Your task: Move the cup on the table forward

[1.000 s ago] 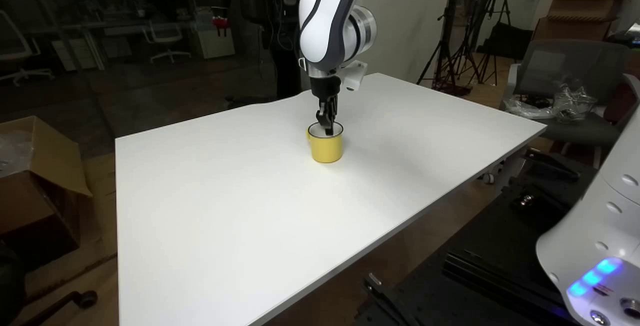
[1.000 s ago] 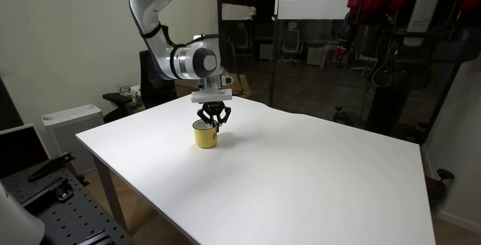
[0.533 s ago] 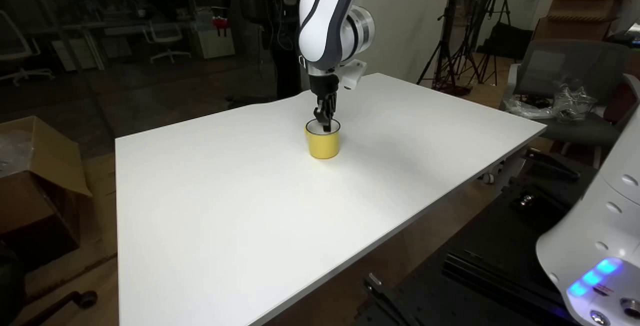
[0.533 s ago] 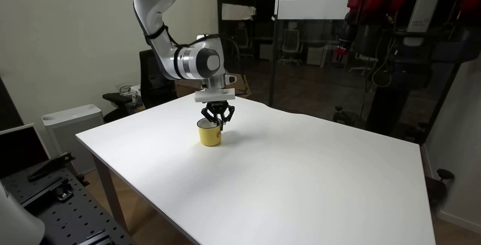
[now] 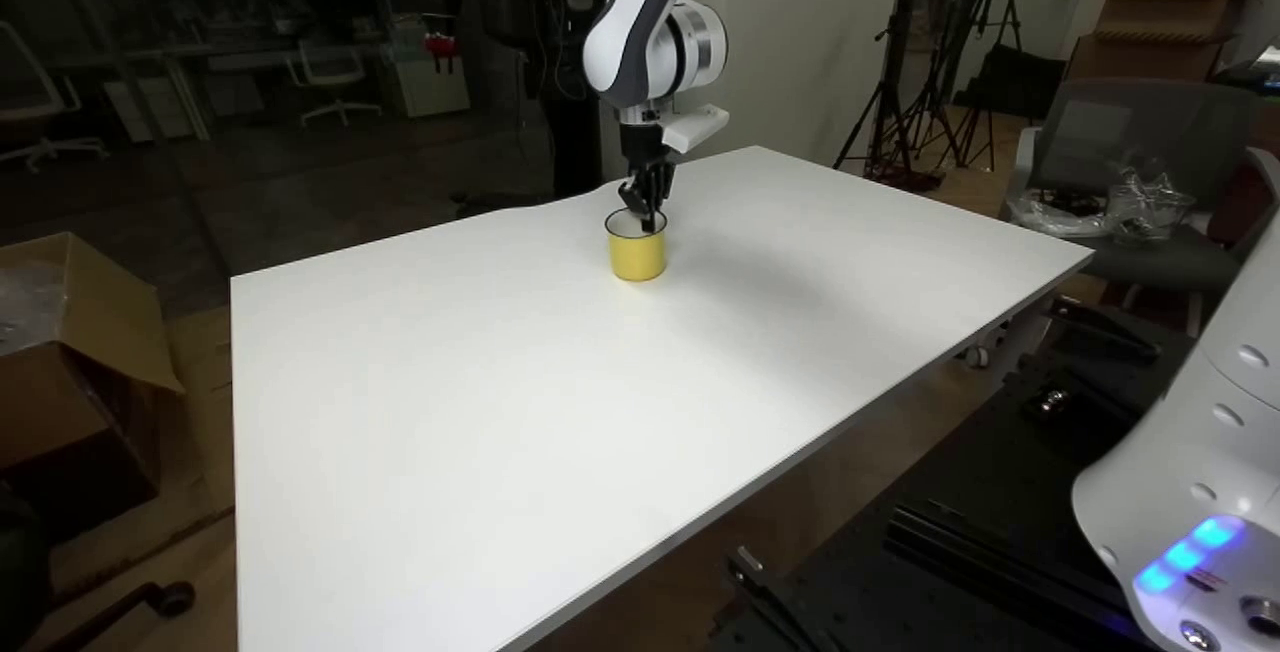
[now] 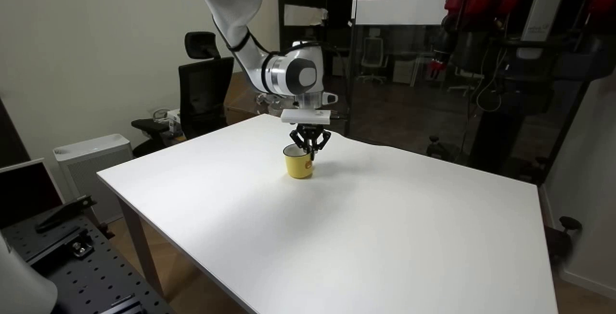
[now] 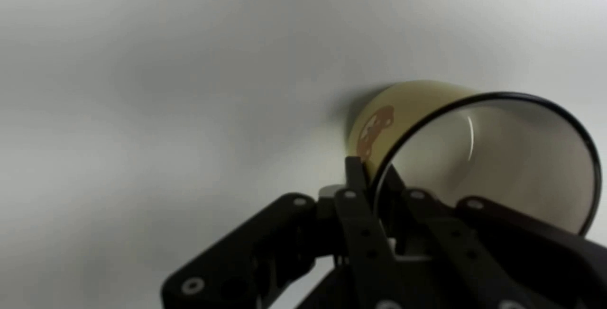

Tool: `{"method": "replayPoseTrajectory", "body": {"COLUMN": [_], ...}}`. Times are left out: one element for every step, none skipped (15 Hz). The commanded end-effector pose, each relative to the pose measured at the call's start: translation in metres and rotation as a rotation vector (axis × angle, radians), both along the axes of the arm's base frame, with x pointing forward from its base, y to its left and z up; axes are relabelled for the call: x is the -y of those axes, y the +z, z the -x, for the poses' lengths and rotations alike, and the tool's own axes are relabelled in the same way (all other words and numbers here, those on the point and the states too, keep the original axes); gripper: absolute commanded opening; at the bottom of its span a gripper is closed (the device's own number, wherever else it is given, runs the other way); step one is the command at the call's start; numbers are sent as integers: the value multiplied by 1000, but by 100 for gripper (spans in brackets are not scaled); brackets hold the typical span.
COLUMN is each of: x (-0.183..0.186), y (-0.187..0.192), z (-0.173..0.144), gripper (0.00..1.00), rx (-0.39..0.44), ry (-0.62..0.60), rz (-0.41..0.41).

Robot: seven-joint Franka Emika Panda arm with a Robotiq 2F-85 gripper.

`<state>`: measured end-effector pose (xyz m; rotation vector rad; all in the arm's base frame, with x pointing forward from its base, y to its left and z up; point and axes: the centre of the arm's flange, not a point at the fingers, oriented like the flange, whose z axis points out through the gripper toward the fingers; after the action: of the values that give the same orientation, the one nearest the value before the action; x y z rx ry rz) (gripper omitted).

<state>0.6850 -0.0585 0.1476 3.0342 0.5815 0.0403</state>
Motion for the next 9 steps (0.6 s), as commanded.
{"method": "replayPoseTrajectory", "body": {"x": [29,34,38,40,41,42,42,42,42], "y": [0,0,1,1,1,1,1,1,1], "z": [-59,-63,-67,-71,-74,-77,-80,-82,-85], "gripper": [3,3,3,3,3,3,3,3,3], "rx": [-56,-69,-79,-82,-82,-82,-82,-82,-79], "ry": [-140,-162,-179,-191,-199,-204,-207,-209,-208], "rz": [-48,-57,-65,-70,-72,-75,-72,-76,-77]}}
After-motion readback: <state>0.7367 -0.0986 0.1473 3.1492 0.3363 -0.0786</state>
